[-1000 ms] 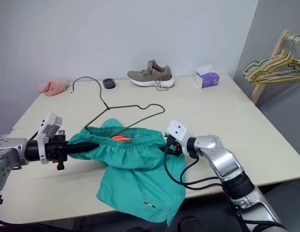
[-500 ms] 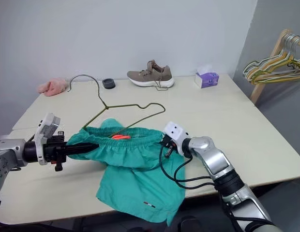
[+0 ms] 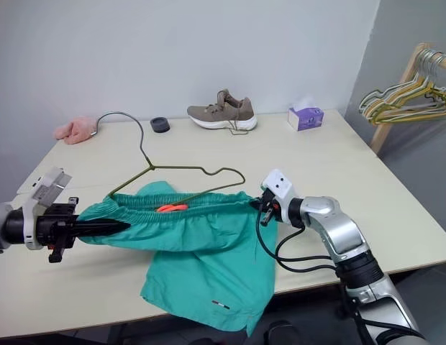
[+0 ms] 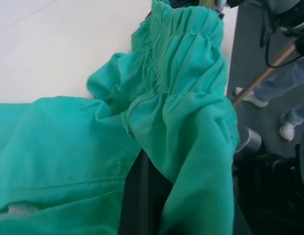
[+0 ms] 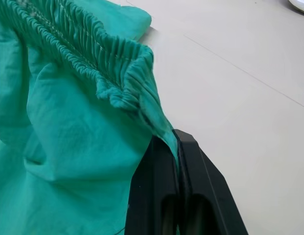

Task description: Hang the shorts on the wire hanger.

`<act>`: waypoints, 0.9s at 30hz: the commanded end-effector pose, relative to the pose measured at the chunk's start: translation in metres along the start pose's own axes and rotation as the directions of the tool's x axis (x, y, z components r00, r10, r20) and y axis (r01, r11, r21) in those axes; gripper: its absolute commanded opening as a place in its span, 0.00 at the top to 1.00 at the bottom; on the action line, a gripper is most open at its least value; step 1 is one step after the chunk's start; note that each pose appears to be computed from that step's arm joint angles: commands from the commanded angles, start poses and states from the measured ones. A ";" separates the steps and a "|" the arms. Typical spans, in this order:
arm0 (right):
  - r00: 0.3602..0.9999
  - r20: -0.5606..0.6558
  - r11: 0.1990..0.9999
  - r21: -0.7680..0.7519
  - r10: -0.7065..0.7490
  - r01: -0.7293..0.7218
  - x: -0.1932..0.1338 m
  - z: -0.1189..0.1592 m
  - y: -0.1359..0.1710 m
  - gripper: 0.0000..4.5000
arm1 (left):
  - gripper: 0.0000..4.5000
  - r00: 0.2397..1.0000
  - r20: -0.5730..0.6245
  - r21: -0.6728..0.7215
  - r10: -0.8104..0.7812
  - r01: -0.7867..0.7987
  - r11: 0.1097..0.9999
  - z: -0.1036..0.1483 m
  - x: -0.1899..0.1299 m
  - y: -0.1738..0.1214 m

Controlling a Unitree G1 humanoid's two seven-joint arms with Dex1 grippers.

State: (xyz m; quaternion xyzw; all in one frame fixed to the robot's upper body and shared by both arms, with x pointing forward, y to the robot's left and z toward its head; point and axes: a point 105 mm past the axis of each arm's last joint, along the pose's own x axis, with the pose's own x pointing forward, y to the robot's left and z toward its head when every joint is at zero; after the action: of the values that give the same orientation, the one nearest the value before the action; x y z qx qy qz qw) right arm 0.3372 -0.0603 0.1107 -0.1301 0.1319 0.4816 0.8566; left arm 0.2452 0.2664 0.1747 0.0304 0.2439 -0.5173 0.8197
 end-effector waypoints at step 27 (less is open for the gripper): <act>0.986 -0.028 0.985 0.045 -0.163 0.164 -0.021 -0.003 -0.032 0.99 | 1.00 0.986 -0.159 0.157 0.057 -0.032 0.987 -0.012 -0.023 0.014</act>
State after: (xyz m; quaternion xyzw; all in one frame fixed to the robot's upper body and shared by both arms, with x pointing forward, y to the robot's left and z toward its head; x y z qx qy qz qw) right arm 0.3430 -0.0712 0.1068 -0.1146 0.1542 0.4525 0.8708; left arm 0.2425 0.2848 0.1630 0.1171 0.2620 -0.5340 0.7953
